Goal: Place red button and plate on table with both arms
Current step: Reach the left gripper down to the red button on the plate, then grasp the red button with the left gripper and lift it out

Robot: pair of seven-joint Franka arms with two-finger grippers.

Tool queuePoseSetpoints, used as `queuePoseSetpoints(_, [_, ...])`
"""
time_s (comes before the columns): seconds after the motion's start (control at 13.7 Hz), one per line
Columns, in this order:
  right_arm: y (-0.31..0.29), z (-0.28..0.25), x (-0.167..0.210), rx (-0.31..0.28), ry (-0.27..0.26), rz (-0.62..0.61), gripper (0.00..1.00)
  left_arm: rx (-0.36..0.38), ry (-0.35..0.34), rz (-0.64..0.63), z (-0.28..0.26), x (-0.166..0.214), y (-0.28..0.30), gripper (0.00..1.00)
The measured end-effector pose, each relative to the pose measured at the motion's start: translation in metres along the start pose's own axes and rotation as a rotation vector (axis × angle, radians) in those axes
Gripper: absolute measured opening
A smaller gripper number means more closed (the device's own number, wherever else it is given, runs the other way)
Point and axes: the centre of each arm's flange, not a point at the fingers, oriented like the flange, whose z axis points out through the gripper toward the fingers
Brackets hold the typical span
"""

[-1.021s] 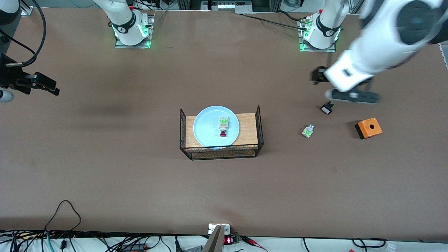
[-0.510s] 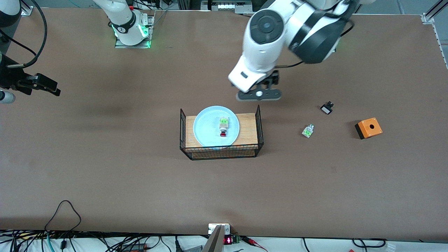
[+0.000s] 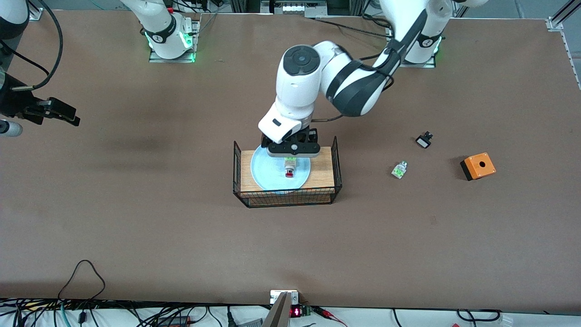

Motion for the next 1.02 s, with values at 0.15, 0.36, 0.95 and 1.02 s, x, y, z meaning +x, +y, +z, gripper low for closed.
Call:
queuePoseSetpoints(0.15, [-0.001, 0.005, 0.002, 0.0, -0.009, -0.001, 1.0, 0.063, 0.032, 0.034, 0.029, -0.01, 0.006, 1.0])
queuePoseSetpoints(0.36, [-0.002, 0.01, 0.004, 0.0, -0.016, -0.003, 1.0, 0.088, 0.033, 0.05, 0.046, -0.015, 0.007, 0.94])
queuePoseSetpoints(0.95, [-0.004, 0.009, 0.005, 0.0, -0.012, -0.008, 1.0, 0.075, 0.046, 0.044, 0.037, -0.011, 0.009, 0.41])
queuePoseSetpoints(1.02, [-0.004, 0.009, 0.005, 0.0, -0.012, -0.008, 1.0, 0.079, 0.048, 0.04, 0.029, -0.009, 0.009, 0.41])
